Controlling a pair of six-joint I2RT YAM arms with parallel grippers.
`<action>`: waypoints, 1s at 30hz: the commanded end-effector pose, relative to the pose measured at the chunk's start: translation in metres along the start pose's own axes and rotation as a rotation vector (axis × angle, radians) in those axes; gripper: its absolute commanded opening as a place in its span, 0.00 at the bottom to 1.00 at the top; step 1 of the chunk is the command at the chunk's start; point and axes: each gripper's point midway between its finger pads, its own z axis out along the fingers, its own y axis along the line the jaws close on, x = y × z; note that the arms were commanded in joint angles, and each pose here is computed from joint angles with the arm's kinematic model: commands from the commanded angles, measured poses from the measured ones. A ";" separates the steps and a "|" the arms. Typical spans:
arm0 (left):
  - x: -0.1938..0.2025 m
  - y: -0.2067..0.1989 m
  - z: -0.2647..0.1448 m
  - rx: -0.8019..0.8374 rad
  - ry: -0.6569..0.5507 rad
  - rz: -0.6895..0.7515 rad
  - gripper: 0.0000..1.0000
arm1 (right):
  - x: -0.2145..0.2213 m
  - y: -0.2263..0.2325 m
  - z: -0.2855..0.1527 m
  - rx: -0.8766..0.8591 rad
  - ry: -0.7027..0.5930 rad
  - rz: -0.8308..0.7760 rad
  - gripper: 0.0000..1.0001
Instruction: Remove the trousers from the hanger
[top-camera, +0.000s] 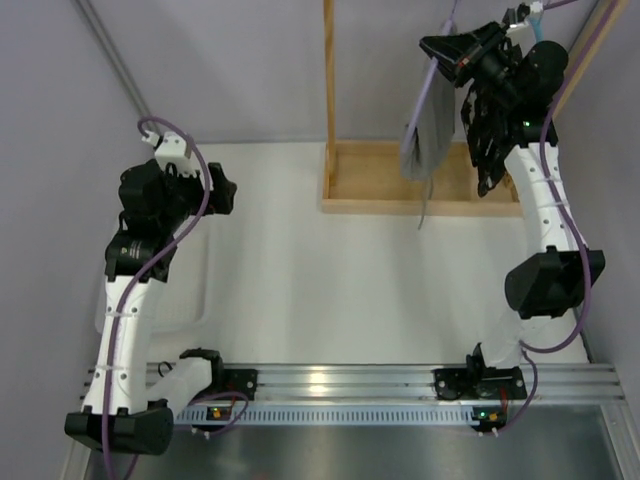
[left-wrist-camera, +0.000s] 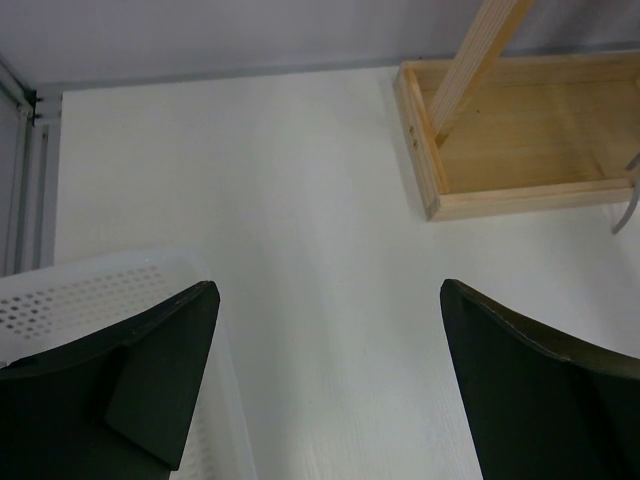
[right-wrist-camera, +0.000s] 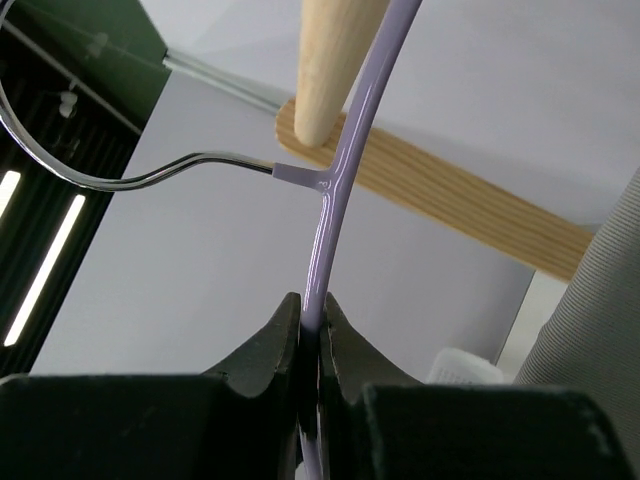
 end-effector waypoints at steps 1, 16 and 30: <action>-0.031 -0.021 -0.004 0.125 -0.163 0.089 0.99 | 0.054 0.119 -0.033 -0.336 0.120 -0.236 0.00; 0.029 -0.128 -0.002 0.622 -0.333 0.541 0.98 | 0.144 0.106 -0.090 -0.355 0.341 -0.118 0.00; 0.000 -0.299 -0.049 0.872 -0.658 0.510 0.99 | 0.153 0.091 -0.110 -0.159 0.259 -0.155 0.00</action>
